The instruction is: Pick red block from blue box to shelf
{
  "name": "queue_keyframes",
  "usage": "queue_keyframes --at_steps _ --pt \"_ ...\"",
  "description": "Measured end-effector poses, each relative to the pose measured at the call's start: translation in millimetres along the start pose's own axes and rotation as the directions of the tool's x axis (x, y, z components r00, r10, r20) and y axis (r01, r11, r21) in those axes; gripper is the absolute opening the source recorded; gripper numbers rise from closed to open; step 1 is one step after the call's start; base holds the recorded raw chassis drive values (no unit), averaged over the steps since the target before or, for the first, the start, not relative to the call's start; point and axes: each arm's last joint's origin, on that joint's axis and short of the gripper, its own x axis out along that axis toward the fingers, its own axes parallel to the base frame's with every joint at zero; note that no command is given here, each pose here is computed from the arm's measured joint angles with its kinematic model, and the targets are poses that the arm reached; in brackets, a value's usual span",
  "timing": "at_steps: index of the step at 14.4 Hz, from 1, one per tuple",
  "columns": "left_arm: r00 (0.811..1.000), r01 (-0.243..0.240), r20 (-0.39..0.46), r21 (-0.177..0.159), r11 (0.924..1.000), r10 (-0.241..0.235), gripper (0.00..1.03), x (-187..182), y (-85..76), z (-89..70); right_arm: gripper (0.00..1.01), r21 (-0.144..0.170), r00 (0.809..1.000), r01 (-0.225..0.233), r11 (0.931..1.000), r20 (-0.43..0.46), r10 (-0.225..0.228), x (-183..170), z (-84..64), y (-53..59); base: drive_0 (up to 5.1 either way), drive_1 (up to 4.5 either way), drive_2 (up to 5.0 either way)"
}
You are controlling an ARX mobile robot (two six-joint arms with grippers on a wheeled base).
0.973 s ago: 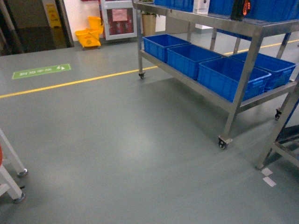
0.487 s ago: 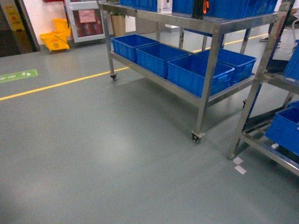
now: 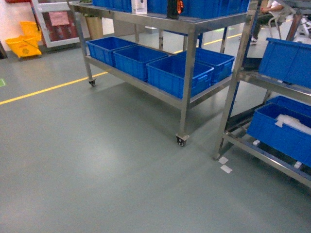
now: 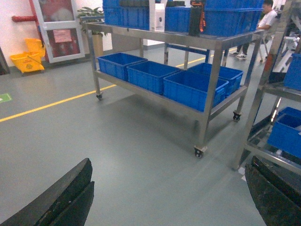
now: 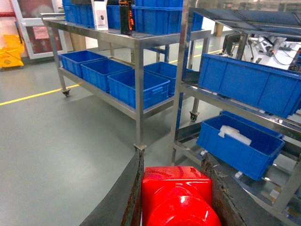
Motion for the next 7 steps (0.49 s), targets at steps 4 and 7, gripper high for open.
queue_keyframes --at_steps 4,7 --pt "1.000 0.000 0.000 0.000 1.0000 0.000 0.98 0.0 0.0 0.0 0.28 0.000 1.000 0.000 1.0000 0.000 0.000 0.0 0.0 0.0 -1.5 -1.53 -1.5" --pt "1.000 0.000 0.000 0.000 1.0000 0.000 0.98 0.0 0.0 0.0 0.28 0.000 1.000 0.000 1.0000 0.000 0.000 0.0 0.0 0.0 -1.6 -1.61 -1.6"
